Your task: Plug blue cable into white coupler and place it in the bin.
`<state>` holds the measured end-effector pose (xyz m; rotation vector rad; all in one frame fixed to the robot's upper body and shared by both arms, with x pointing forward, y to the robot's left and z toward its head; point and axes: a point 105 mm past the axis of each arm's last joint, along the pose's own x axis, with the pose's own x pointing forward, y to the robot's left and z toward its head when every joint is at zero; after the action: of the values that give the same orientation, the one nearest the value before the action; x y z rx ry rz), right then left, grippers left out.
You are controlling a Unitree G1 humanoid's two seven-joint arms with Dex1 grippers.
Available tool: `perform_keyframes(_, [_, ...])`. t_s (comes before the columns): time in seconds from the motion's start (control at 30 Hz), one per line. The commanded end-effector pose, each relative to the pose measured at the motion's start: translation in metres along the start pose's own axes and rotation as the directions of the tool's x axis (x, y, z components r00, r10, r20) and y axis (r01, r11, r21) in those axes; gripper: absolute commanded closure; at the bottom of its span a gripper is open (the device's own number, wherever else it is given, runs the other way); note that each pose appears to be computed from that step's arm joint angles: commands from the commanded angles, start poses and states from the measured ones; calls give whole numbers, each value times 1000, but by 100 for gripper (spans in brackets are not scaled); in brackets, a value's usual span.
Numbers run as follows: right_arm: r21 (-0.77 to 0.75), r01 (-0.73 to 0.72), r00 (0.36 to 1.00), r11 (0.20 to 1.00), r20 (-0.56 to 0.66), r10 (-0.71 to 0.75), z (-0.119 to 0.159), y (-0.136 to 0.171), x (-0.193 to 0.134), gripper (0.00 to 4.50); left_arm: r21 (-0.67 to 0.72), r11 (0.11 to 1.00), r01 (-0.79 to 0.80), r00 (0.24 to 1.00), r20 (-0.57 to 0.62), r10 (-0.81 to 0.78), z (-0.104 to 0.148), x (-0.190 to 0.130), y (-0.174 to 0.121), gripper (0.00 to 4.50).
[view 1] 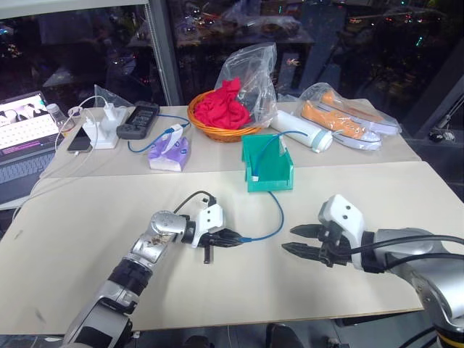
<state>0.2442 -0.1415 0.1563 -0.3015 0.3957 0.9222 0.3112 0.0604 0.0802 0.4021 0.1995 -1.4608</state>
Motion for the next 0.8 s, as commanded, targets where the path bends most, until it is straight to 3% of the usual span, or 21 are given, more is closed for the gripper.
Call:
perform_keyframes(0.03, [152, 45, 993, 987, 102, -61, 8, 4, -9, 215, 10, 1000, 2, 993, 121, -3, 33, 11, -5, 443])
perform_keyframes(0.13, [437, 178, 945, 882, 175, -277, 6, -18, -12, 215, -20, 999, -40, 964, 261, 44, 72, 16, -1, 443])
perform_keyframes(0.23, [606, 104, 902, 789, 276, -331, 4, -12, -8, 215, -30, 998, -64, 942, 328, 70, 95, 22, -4, 443])
perform_keyframes(0.3, [656, 40, 869, 753, 350, -351, 7, -3, -9, 215, -25, 996, -81, 938, 335, 85, 101, 25, -7, 443])
perform_keyframes(0.47, [746, 25, 829, 666, 357, -431, 1, 2, -11, 215, -41, 993, -110, 935, 334, 117, 103, 27, -10, 443])
perform_keyframes(0.8, [795, -76, 790, 602, 416, -450, 17, 3, -8, 215, -59, 990, -128, 929, 341, 141, 102, 28, -10, 443])
